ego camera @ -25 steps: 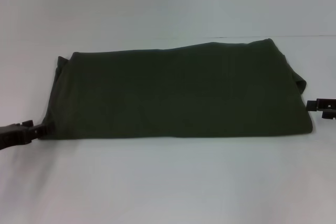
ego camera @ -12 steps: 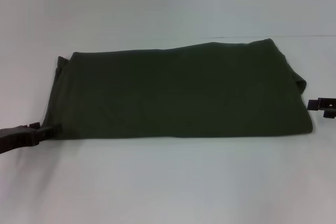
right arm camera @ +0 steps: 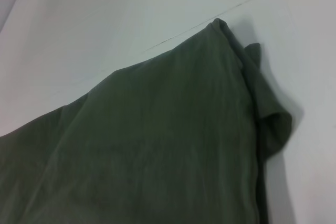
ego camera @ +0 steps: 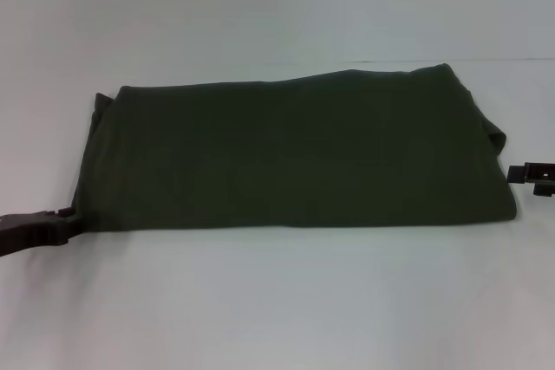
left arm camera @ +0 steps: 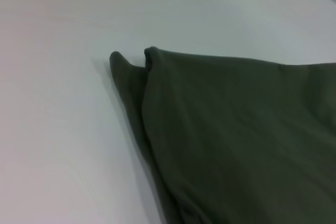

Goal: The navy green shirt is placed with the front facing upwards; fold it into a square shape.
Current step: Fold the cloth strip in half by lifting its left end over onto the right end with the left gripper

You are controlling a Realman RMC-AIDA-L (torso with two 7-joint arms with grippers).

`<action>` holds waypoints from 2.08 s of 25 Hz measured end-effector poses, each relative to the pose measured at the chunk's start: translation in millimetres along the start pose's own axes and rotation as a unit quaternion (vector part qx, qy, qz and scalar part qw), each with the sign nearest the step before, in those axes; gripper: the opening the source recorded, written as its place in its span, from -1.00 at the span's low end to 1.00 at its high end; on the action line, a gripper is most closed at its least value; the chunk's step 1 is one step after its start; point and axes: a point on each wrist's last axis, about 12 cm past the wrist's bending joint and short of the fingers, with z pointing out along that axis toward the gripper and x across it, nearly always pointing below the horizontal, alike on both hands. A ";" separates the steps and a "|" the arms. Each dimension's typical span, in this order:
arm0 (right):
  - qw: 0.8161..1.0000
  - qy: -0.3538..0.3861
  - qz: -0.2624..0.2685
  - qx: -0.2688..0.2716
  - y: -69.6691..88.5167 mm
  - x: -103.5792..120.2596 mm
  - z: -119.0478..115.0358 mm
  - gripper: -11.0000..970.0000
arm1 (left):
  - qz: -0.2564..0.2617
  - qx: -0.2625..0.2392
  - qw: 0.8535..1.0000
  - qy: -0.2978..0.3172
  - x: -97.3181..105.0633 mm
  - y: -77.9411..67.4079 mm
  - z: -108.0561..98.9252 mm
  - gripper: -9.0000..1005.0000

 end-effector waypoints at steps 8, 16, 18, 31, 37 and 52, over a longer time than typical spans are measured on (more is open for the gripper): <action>1.000 0.001 0.001 -0.001 0.2 0.7 0.9 0.48 | -0.001 -0.006 1.000 -0.002 -2.3 1.2 -1.0 -0.39; 1.000 0.006 -0.005 0.001 6.9 4.8 14.5 0.48 | 0.000 -0.006 1.000 -0.007 -5.7 1.7 -1.6 -0.83; 1.000 0.008 -0.007 0.001 8.8 6.4 18.1 0.48 | 0.001 -0.006 1.000 -0.009 -7.2 2.0 -2.4 -0.97; 1.000 0.016 -0.012 -0.002 12.8 11.8 25.3 0.20 | 0.008 -0.009 1.000 -0.014 -13.0 3.0 -4.7 -0.97; 0.999 0.026 -0.021 -0.001 14.8 13.7 27.9 -0.31 | 0.008 -0.009 1.000 -0.015 -13.1 3.1 -4.7 -0.97; 1.000 0.019 -0.022 -0.001 9.5 18.1 23.2 -0.96 | 0.006 -0.020 1.000 -0.020 -16.6 6.9 -12.3 -0.97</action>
